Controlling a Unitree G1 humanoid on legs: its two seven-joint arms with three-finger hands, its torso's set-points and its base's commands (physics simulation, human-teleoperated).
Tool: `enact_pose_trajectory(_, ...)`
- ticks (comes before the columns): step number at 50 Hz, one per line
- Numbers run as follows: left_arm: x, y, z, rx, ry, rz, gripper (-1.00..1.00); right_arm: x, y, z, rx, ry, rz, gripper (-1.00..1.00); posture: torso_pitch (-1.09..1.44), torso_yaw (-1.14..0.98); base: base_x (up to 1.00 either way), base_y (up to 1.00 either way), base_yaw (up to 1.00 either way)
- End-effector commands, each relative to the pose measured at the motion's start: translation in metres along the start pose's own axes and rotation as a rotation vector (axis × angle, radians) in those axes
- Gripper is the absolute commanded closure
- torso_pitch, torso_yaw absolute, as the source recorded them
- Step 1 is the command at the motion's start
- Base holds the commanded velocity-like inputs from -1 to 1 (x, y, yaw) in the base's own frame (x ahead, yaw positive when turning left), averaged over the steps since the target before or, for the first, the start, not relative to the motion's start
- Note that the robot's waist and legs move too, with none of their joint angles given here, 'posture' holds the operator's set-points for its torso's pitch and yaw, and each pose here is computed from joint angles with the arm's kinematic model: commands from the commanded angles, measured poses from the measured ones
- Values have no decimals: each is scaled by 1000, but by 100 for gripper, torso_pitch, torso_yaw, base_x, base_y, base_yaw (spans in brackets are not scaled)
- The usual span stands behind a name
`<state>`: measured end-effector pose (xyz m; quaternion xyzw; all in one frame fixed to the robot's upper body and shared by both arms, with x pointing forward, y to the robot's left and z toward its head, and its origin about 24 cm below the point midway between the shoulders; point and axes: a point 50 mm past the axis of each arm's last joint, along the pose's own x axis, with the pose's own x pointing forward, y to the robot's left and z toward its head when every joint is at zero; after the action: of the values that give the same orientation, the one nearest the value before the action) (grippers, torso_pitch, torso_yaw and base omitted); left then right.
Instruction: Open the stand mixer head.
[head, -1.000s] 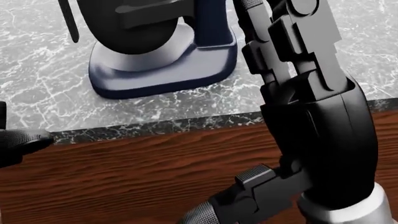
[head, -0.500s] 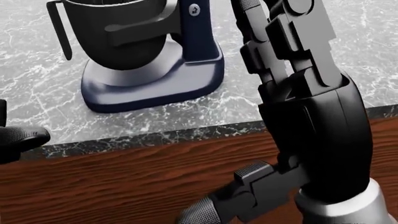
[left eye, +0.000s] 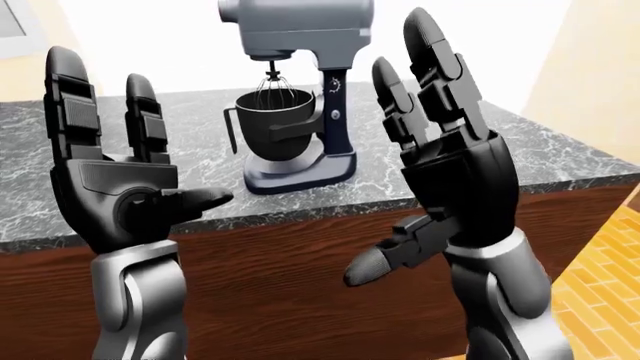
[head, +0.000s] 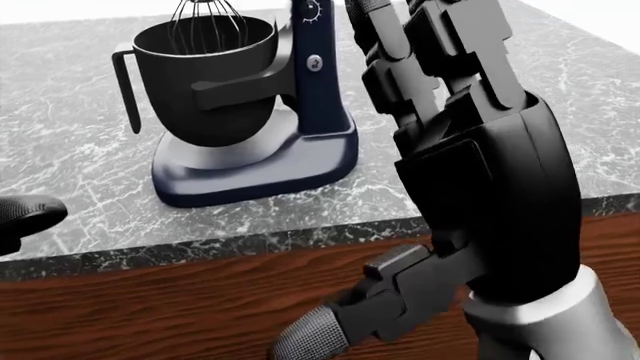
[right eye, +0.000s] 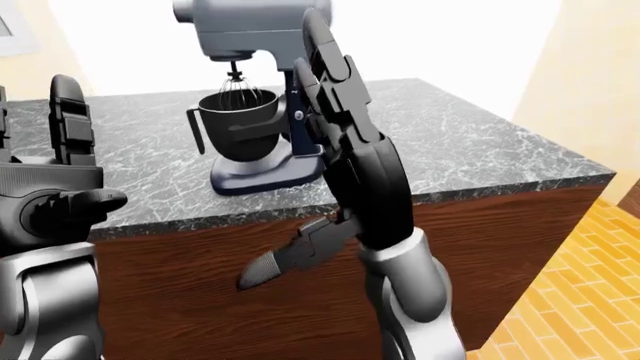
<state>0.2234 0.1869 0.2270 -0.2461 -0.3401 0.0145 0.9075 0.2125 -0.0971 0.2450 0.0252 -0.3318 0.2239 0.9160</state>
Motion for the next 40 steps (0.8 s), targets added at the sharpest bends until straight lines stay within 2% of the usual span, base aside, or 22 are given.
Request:
enact_pose_trajectory(1,2,-5,8,-6,-47,-30,-100,5,0,8,57,0,0,-100,-27,0,0,0,0)
enact_pose_trajectory(5,3,-5,9,-6,-49,-29,-100,7,-6,-1,90,89,-7,-100,-27,0,0,0,0)
enact_pose_trajectory(6,2,-5,9,-6,-48,-28,-100,7,-8,-3,78,104,-12,-100,-27,0,0,0,0)
enact_pose_trajectory(7,2,-6,9,-6,-49,-30,-100,8,-12,-9,18,142,-31,-100,-27,0,0,0,0)
enact_pose_trajectory(8,2,-6,9,-6,-49,-30,-100,7,-14,-12,49,147,-43,-100,-27,0,0,0,0)
enact_pose_trajectory(10,2,-5,9,-4,-50,-29,-100,5,-16,-17,37,184,-48,-100,-27,0,0,0,0)
enact_pose_trajectory(17,2,-5,7,-7,-42,-28,-100,-5,-19,-25,23,238,-29,-100,-27,0,0,0,0)
enact_pose_trajectory(27,3,-4,8,-4,-48,-23,-100,1,-20,-33,35,258,7,-100,-27,0,0,0,0)
enact_pose_trajectory(40,4,-4,8,-2,-50,-23,-100,10,-26,-44,40,279,9,-100,-27,0,0,0,0)
